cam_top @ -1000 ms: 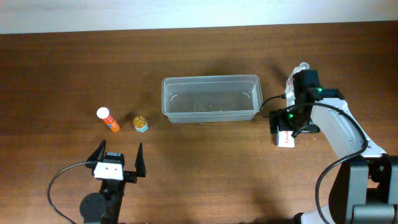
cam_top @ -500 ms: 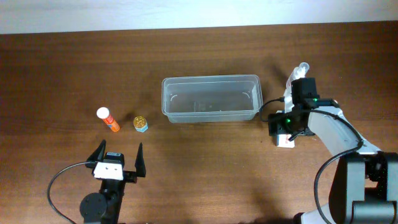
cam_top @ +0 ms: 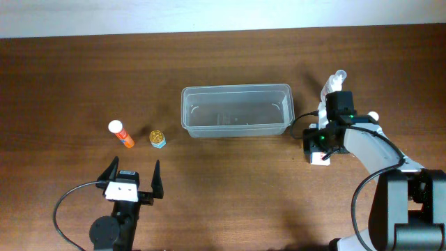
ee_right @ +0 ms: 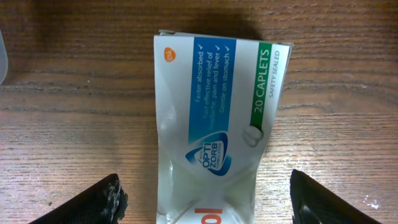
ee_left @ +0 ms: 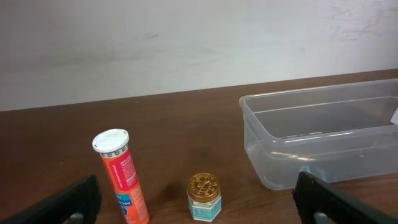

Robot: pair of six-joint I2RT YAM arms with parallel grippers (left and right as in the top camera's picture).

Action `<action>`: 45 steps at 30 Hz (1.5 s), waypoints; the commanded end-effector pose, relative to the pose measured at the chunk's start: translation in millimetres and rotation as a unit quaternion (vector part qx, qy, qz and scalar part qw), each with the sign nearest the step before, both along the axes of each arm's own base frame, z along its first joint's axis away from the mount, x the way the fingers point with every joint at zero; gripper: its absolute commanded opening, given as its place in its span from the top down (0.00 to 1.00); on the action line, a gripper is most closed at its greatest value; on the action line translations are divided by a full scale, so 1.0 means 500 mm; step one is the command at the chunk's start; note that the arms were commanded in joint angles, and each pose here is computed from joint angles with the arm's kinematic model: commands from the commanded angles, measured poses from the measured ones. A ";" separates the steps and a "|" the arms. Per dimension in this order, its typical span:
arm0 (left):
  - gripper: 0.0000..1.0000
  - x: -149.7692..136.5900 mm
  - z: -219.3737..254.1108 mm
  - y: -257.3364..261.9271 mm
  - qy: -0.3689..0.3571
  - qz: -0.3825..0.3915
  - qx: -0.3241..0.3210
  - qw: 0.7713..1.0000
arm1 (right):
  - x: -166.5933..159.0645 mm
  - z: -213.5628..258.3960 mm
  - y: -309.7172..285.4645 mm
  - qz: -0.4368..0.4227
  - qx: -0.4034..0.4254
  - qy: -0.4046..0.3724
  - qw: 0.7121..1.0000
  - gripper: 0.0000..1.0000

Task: Pack container
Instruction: 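Close the right gripper on the Panadol box and lift it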

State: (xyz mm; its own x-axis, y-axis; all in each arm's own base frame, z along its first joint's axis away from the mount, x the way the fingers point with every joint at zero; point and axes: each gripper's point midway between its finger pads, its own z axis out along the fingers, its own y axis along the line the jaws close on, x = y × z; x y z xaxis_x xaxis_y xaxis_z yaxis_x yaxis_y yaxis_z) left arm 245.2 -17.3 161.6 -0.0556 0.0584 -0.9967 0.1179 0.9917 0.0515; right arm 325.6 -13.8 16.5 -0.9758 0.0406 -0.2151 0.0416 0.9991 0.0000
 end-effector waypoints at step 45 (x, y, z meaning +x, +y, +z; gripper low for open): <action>0.01 -0.001 -0.001 -0.004 -0.001 -0.006 0.006 1.000 | 0.047 0.163 0.007 0.005 0.019 0.052 0.998 0.62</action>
